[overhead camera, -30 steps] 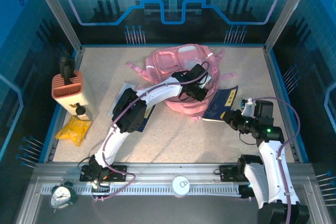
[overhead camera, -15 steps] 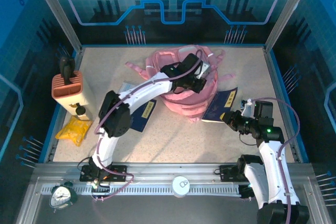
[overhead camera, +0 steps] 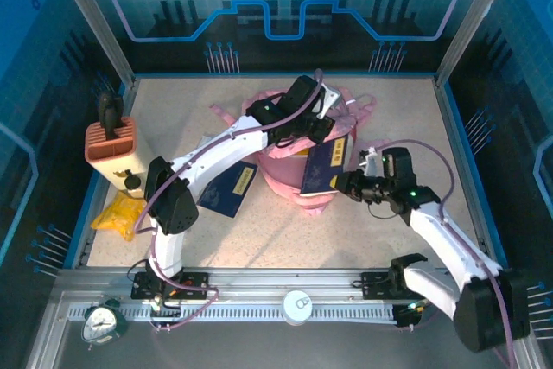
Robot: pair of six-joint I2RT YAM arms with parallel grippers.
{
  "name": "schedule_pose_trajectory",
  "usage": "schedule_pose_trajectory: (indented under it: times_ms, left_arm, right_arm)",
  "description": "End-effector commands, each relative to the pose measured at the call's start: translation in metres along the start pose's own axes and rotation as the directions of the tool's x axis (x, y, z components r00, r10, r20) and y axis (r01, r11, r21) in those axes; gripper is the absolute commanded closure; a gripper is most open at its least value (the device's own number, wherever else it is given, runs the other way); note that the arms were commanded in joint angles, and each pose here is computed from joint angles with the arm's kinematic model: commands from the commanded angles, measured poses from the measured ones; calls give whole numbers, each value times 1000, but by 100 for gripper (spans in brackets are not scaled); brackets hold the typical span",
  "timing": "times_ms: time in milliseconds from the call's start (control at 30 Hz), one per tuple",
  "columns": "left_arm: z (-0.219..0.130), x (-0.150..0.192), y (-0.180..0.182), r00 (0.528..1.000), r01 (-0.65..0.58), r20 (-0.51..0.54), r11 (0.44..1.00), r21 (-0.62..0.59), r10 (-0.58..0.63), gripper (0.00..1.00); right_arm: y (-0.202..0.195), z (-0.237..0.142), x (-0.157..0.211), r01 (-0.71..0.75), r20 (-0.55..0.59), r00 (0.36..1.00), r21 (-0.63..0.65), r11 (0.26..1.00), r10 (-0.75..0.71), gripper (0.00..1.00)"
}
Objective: Pack the student bag
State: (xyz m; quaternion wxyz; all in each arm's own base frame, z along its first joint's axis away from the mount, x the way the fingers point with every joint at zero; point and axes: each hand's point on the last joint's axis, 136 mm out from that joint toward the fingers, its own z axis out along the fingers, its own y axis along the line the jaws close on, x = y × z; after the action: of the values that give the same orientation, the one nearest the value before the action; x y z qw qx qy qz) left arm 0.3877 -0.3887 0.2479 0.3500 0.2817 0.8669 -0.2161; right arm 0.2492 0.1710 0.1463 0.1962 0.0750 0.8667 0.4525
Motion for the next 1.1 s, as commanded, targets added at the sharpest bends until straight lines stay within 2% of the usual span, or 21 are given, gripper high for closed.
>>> schedule_pose_trajectory:
  times_ms: [0,167,267,367,433,600,800,867,967,1067]
  left_arm:
    - [-50,-54,-14,984,0,178,1000,22,-4,100]
    - [-56,-63,-9,975,26,221,1000,-2,-25,100]
    - [-55,-67,-10,971,44,235,999,10,-45,100]
    - [-57,-69,-9,968,54,245,999,1,-52,100]
    - [-57,-70,-8,967,55,248,999,-3,-52,100]
    - [-57,-68,-5,969,56,241,998,-15,-50,100]
    - [-56,-68,-6,969,58,241,998,-13,-53,100]
    - [-57,-70,-6,968,55,248,998,-11,-50,100]
    - [-57,-71,-7,965,62,255,998,-5,-59,100]
    - [-58,-76,-9,960,70,271,998,7,-70,100]
  right_arm:
    - [32,17,-40,96,107,991,-107,990,-85,82]
    - [19,45,-74,106,178,980,-74,992,-91,79]
    - [14,69,-92,101,150,985,-84,991,-88,79]
    - [-14,89,-106,14,137,991,-14,1000,-11,74]
    - [-31,97,-111,-35,150,988,-4,999,35,65]
    - [-40,91,-97,-55,165,985,28,998,50,53]
    - [-59,54,-68,5,198,979,245,970,-55,42]
    - [-65,46,-56,22,179,981,302,953,-79,42]
    - [-63,44,-39,72,155,979,348,935,-133,49]
    - [-52,59,-27,117,138,975,334,935,-172,58]
